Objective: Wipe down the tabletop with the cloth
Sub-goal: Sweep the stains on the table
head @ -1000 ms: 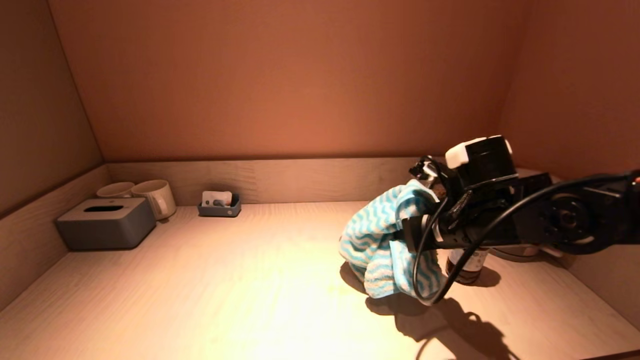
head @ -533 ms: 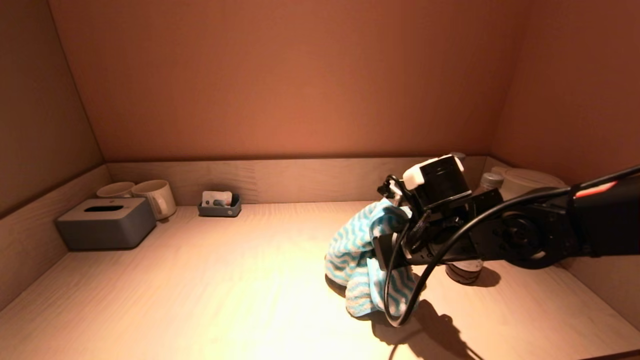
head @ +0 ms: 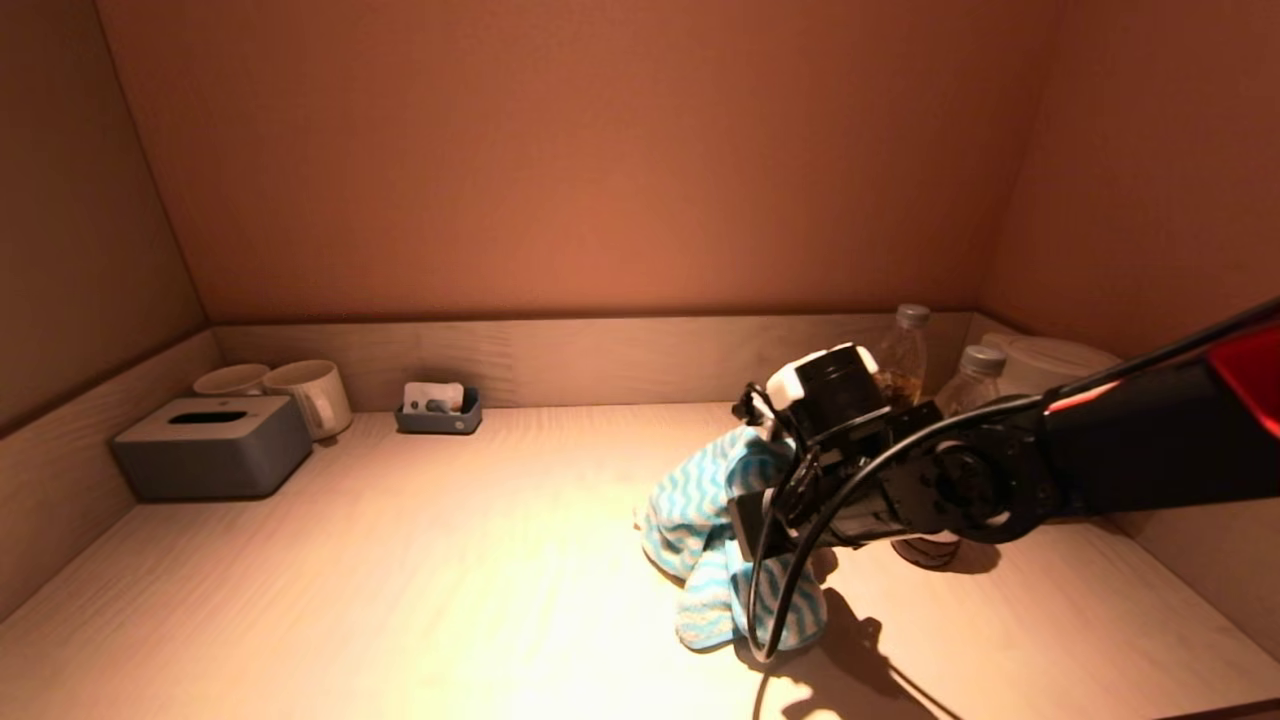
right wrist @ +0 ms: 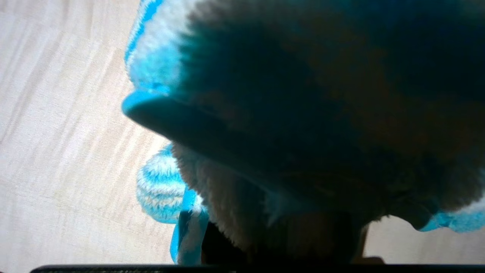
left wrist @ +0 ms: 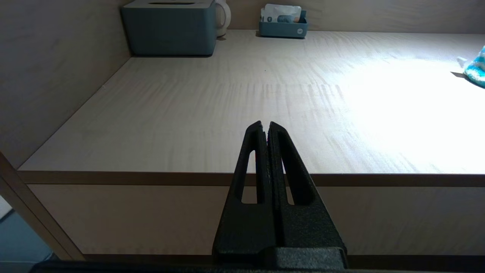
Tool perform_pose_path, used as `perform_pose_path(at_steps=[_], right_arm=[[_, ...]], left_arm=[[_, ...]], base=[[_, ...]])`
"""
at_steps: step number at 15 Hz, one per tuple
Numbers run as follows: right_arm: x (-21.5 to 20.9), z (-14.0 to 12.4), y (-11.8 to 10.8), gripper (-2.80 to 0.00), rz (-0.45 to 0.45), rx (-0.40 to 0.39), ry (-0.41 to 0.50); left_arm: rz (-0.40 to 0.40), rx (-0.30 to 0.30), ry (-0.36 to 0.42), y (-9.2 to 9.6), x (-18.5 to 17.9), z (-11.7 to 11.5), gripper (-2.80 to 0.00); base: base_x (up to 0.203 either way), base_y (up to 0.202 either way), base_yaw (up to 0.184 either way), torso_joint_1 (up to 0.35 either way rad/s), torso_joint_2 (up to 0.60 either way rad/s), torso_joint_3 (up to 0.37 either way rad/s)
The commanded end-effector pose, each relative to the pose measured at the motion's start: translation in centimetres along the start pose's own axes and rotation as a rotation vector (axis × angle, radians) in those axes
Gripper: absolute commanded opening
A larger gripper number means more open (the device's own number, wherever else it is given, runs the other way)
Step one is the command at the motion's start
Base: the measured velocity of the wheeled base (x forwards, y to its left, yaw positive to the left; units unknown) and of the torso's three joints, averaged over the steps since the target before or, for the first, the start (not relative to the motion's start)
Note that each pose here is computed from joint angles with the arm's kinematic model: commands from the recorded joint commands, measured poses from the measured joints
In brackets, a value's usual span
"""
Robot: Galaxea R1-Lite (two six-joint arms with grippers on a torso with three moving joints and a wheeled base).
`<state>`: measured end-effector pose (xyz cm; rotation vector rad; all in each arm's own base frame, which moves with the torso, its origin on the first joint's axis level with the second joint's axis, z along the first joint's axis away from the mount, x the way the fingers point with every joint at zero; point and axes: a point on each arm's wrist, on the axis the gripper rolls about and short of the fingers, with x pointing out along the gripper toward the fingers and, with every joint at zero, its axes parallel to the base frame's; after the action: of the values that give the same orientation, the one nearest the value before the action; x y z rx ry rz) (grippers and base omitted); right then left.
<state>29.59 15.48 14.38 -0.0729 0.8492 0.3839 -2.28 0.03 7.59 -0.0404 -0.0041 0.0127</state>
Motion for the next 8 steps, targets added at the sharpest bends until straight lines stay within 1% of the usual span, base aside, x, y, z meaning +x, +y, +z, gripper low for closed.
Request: perform_pose_path(at_steps=[1,4,6,8], right_arm=[[2.3,-0.8,0.7,-2.80,-0.080,0.011,0.049],[3.6,-0.6,2.9,-2.80,-0.069,0.012,0.051],[4.4,0.0,5.0,-2.80,-0.059,0.004,0.034],[4.4,0.5,7.9,-2.80,-0.019,-0.011,0.025]], left_arm=[[-0.001,-0.001,-0.001,0.0,0.0,0.0,-2.80],[-0.001,-0.001,-0.001,0.0,0.0,0.0,-2.80],[-0.001,-0.001,-0.001,0.0,0.0,0.0,-2.80],[-0.001,-0.001,-0.001,0.0,0.0,0.0,-2.80]], base=[[0.000,0.000,0.000,0.000,0.00,0.000],[0.000,0.000,0.000,0.000,0.00,0.000],[0.000,0.000,0.000,0.000,0.00,0.000],[0.000,0.000,0.000,0.000,0.00,0.000]])
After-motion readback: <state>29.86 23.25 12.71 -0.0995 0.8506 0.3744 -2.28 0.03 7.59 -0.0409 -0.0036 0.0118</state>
